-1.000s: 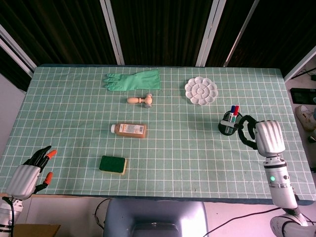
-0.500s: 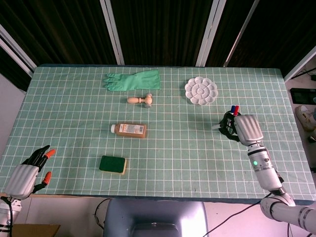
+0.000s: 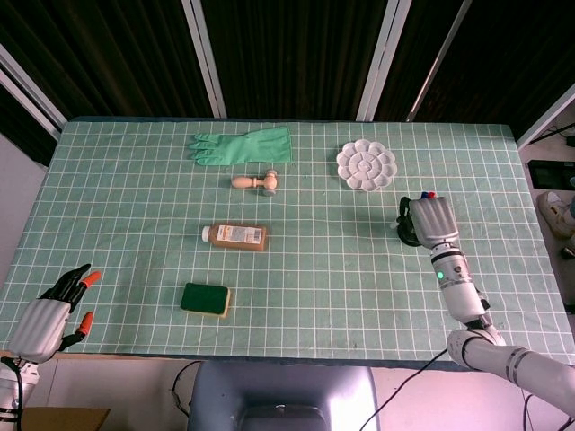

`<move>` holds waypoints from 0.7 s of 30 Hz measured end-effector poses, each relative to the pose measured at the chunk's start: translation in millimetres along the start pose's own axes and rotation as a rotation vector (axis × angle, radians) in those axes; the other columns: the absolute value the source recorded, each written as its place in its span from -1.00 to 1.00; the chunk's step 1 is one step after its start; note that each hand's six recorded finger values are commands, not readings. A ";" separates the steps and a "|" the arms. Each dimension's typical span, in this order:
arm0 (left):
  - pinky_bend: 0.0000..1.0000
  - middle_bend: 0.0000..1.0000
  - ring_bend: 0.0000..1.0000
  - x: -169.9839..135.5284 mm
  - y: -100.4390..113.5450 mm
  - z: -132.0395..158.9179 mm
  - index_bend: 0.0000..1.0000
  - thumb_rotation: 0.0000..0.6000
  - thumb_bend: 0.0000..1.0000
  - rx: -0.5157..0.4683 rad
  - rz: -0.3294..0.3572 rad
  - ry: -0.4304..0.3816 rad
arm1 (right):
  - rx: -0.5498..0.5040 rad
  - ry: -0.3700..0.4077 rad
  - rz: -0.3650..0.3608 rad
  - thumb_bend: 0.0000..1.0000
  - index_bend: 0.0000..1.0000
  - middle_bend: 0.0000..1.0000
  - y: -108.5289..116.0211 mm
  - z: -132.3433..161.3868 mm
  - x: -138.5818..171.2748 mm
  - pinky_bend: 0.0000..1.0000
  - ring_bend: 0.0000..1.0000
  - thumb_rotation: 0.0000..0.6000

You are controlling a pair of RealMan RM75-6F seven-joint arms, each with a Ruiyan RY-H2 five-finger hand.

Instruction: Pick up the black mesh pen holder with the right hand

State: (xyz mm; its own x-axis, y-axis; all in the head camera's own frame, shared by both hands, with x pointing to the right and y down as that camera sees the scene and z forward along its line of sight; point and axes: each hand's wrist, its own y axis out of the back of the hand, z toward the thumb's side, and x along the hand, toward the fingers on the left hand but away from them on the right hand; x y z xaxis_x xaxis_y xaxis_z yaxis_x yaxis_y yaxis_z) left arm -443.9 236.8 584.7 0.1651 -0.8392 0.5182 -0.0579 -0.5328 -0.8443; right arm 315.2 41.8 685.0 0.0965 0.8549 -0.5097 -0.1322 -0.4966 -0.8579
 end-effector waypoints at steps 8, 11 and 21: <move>-0.25 -0.91 -0.83 -0.6 0.5 -0.5 -0.69 1.00 -0.03 -0.001 0.001 0.000 | -0.023 -0.014 0.020 0.57 0.34 1.00 -18.1 10.8 -15.3 1.00 1.00 1.00; -0.25 -0.91 -0.83 -0.8 0.7 -0.6 -0.69 1.00 -0.03 -0.001 0.002 0.000 | -0.051 -0.015 0.018 0.27 0.07 1.00 -19.4 11.5 -16.2 1.00 1.00 1.00; -0.25 -0.91 -0.83 -1.2 -0.6 0.7 -0.69 1.00 -0.03 0.005 -0.002 -0.003 | -0.131 -0.021 -0.011 -0.26 -0.50 1.00 -12.6 -2.1 -7.8 1.00 1.00 1.00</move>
State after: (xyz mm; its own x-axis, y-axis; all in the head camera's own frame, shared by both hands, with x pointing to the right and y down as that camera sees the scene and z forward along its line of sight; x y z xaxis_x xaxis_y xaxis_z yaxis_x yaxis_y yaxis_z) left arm -443.4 238.2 584.5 0.1683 -0.8380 0.5191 -0.0528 -0.5335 -0.8441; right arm 318.2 41.1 699.6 0.0760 0.8628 -0.4997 -0.0012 -0.5011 -0.8654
